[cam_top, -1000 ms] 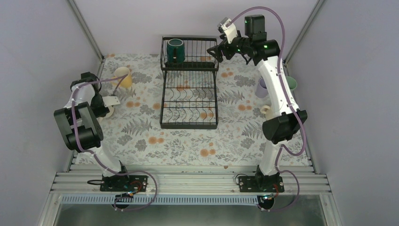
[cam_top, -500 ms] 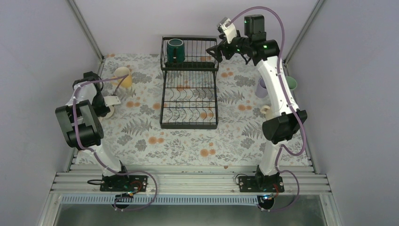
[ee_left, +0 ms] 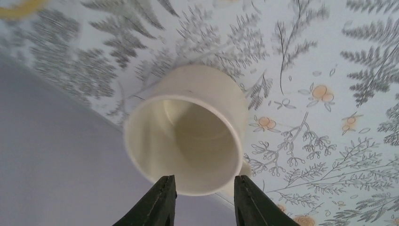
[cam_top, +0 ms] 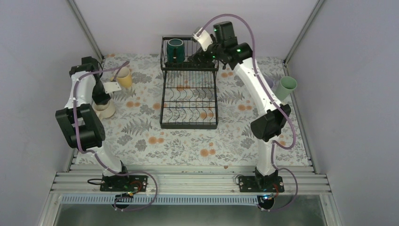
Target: Unload the cups from the dish rack
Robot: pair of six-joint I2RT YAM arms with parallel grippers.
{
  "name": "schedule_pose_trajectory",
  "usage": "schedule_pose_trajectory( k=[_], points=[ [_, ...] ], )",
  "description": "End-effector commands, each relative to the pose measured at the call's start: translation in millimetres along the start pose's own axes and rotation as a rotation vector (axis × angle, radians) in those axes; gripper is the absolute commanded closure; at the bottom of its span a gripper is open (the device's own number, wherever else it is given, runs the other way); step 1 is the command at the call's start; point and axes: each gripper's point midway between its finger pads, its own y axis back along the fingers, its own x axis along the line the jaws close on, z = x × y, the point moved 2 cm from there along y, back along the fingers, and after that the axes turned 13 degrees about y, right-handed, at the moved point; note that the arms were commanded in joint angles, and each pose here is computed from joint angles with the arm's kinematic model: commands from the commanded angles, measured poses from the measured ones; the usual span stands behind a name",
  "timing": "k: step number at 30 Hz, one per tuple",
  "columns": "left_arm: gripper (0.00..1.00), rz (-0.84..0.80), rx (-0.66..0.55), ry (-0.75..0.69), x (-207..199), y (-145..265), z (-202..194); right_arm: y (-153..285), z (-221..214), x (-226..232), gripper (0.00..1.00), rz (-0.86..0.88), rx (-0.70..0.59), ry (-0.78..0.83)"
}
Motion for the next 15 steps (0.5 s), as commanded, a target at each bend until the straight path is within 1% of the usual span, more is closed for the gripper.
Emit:
schedule_pose_trajectory(
  k=[1, 2, 5, 8, 12, 13, 15],
  points=[
    [0.68, 0.028, -0.137, 0.036, -1.5, 61.7, 21.9, -8.9, 20.7, 5.1, 0.00, -0.084, -0.016, 0.052],
    [0.68, 0.020, -0.170, 0.039, -3.7, 74.2, 28.1, -11.9, 22.7, 6.7, 0.00, -0.084, -0.020, 0.051],
    [0.67, 0.006, -0.267, 0.056, -9.3, 109.8, 46.5, -19.6, 28.1, 13.6, 0.06, -0.038, -0.046, 0.028],
    [0.67, 0.038, -0.392, 0.067, -9.8, 146.8, 69.6, -24.4, 28.3, 16.9, 0.07, -0.011, -0.060, -0.004],
    [0.62, 0.021, -0.569, 0.085, -19.9, 192.7, 108.1, -19.5, 27.1, 12.9, 0.07, -0.050, -0.057, -0.006],
    [0.58, 0.006, -0.625, 0.084, -24.4, 206.6, 119.5, -18.0, 26.3, 12.2, 0.07, -0.061, -0.052, -0.006],
    [0.36, -0.024, -0.723, 0.114, -30.1, 229.9, 141.3, -14.1, 23.0, 7.4, 0.06, -0.097, -0.036, -0.011]
  ],
)
